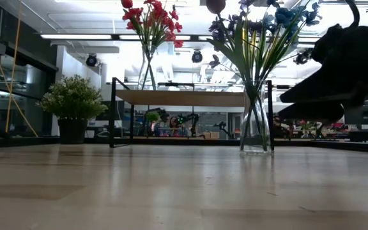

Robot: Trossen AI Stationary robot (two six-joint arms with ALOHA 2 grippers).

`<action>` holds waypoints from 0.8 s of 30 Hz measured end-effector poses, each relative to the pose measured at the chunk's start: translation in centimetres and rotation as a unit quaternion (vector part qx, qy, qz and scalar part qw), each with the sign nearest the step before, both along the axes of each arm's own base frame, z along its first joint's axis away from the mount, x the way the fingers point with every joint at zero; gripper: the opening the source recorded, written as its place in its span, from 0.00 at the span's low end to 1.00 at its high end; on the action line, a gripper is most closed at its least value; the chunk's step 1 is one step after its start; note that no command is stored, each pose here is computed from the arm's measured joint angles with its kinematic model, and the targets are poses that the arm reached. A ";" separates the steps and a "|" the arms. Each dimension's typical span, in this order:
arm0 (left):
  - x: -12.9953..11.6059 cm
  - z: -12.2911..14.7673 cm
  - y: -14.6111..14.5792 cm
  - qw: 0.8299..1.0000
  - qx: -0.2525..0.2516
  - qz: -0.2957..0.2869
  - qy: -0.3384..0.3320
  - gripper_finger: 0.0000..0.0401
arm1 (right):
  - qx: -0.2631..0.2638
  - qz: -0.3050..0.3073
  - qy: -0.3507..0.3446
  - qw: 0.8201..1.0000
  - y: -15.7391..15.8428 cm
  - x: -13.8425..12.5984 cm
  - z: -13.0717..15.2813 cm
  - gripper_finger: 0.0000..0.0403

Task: Pick and place flowers into a vace then onto a shelf
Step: Put the transparent vase with flowers on the shelf

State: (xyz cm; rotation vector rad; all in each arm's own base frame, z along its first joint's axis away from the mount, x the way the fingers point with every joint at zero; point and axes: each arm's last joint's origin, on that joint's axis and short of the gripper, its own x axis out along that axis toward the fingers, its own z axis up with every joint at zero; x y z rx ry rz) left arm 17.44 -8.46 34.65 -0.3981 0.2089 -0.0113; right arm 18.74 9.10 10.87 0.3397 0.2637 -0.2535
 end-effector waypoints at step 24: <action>0.0 0.0 0.0 1.000 -0.001 0.001 0.000 0.95 | 0.127 0.060 0.006 0.990 0.6 0.0 -0.1 0.79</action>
